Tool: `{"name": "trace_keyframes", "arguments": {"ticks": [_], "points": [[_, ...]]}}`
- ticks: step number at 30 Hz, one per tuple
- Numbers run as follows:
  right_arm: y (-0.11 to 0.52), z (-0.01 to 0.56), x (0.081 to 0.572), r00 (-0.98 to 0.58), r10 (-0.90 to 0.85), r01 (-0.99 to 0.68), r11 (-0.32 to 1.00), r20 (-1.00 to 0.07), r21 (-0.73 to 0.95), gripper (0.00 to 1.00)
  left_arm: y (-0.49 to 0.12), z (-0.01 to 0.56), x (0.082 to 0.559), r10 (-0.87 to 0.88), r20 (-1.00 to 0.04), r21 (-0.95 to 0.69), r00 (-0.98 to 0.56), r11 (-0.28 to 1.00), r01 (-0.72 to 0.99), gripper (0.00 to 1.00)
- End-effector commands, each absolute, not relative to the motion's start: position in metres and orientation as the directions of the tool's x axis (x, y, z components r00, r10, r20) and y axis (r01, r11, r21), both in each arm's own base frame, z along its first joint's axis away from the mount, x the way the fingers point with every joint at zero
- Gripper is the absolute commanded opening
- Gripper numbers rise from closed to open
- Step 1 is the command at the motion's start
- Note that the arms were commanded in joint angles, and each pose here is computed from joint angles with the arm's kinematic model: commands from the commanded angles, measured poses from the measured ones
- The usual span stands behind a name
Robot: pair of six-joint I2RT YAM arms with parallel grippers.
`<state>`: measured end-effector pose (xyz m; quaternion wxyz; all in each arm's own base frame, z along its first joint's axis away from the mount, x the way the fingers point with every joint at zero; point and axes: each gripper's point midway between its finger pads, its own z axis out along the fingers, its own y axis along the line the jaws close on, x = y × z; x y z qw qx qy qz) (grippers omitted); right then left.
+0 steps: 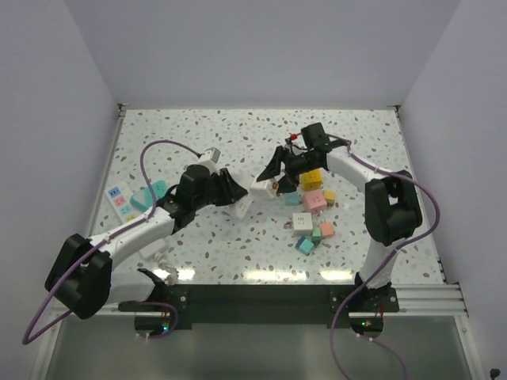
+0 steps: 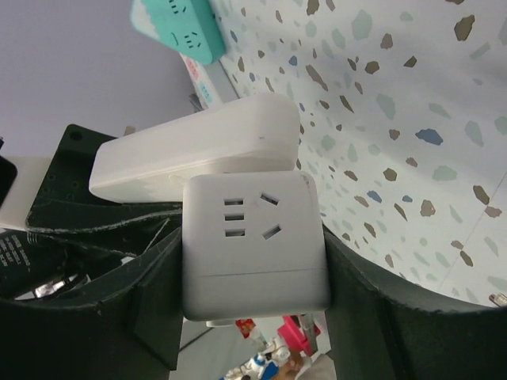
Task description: Pull the plug off the socket
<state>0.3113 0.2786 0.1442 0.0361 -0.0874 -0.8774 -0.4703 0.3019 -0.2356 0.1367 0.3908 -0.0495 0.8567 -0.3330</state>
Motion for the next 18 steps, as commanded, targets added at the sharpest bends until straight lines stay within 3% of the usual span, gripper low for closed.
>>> {"name": "trace_keyframes", "arguments": {"ticks": [1,6,7,13,15,18], "points": [[0.241,0.169,0.266,-0.982,0.005,0.165,0.526,0.19,0.834,0.0,-0.089,0.082,0.323,-0.308,-0.767,-0.17,-0.562,0.943,-0.286,0.0],[0.25,0.155,0.283,-0.982,0.092,0.186,0.562,0.162,0.806,0.0,-0.098,0.093,0.329,-0.318,-0.771,-0.208,-0.552,0.945,-0.254,0.0],[0.256,0.151,0.286,-0.971,0.136,0.241,0.551,0.199,0.799,0.0,-0.102,0.094,0.33,-0.329,-0.767,-0.224,-0.551,0.942,-0.249,0.0],[0.258,0.16,0.3,-0.98,0.157,0.191,0.545,0.124,0.817,0.0,-0.091,0.103,0.334,-0.344,-0.779,-0.216,-0.524,0.932,-0.291,0.0],[0.245,0.159,0.3,-0.977,0.174,0.2,0.569,0.122,0.798,0.0,-0.087,0.11,0.333,-0.348,-0.789,-0.224,-0.506,0.93,-0.291,0.0],[0.22,0.147,0.306,-0.977,0.21,0.172,0.674,0.037,0.718,0.0,-0.082,0.125,0.336,-0.361,-0.808,-0.255,-0.465,0.927,-0.276,0.0]]}}
